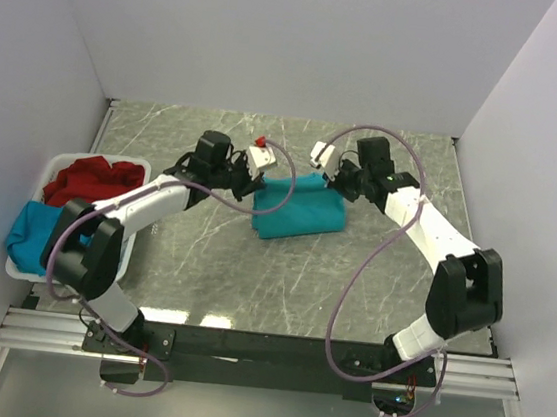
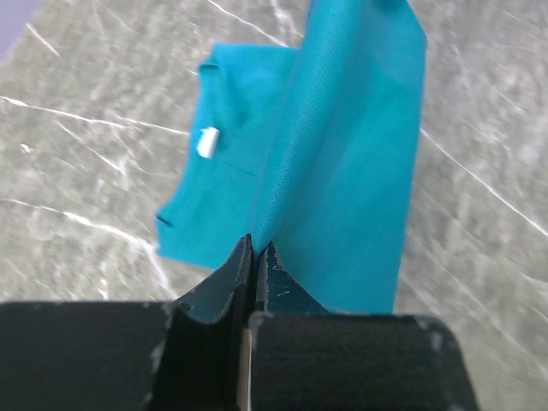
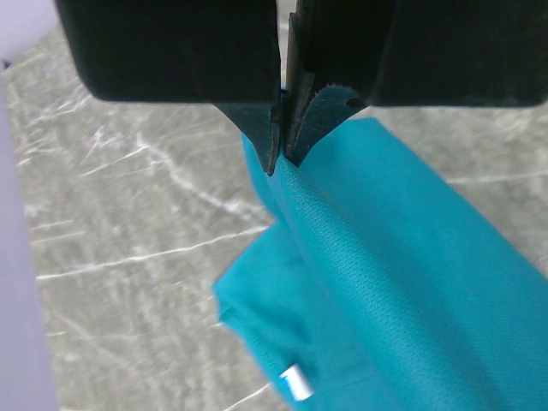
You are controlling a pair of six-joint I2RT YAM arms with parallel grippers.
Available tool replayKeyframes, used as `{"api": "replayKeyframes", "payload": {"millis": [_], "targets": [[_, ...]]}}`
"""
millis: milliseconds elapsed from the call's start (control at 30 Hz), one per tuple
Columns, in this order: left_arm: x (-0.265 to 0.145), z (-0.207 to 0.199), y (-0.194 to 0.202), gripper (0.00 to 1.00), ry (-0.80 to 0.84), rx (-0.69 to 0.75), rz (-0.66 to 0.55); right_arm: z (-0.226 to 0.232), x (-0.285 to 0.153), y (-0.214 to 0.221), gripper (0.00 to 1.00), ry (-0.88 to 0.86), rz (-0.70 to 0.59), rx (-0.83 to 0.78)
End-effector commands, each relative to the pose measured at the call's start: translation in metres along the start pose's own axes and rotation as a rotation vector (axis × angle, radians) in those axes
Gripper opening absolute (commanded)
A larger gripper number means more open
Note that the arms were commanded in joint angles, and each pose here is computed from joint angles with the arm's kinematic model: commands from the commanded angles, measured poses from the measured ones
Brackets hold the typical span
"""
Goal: Fold and stack the t-shirts
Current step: Fold the tshirt
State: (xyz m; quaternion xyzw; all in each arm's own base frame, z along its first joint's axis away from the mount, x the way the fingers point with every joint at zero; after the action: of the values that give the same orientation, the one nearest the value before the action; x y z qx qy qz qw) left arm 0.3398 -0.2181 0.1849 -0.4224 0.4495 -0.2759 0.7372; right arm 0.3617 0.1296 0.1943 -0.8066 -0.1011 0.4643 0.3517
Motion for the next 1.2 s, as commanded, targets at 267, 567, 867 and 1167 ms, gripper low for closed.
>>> {"api": "replayKeyframes", "payload": {"millis": [267, 567, 867, 1167], "targets": [[-0.010, 0.000, -0.040, 0.00, 0.075, 0.046, -0.127, -0.004, -0.026, -0.011, 0.00, 0.055, -0.043, -0.010], [-0.033, -0.102, -0.024, 0.00, 0.236, 0.025, -0.125, 0.061, -0.066, 0.031, 0.00, -0.021, -0.068, -0.057], [-0.037, -0.138, -0.017, 0.00, 0.278, -0.003, -0.135, 0.107, -0.072, 0.079, 0.00, -0.113, -0.015, -0.131], [-0.025, -0.115, -0.026, 0.00, 0.203, 0.076, -0.098, 0.073, -0.061, 0.052, 0.00, -0.058, -0.010, -0.107]]}}
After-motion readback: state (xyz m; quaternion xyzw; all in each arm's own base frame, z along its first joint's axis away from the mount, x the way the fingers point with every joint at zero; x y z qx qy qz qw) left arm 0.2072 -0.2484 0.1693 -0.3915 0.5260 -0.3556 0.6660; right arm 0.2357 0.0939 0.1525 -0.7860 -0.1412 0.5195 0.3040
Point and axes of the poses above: each gripper's point midway between its finger pads, its own x axis out along the fingers, its own z axis along the line the jaws close on, y = z × x, the point moved 6 cm from there along -x, back along the fingers, and after that the axes turned 7 degrees about x, right-handed, at the moved point
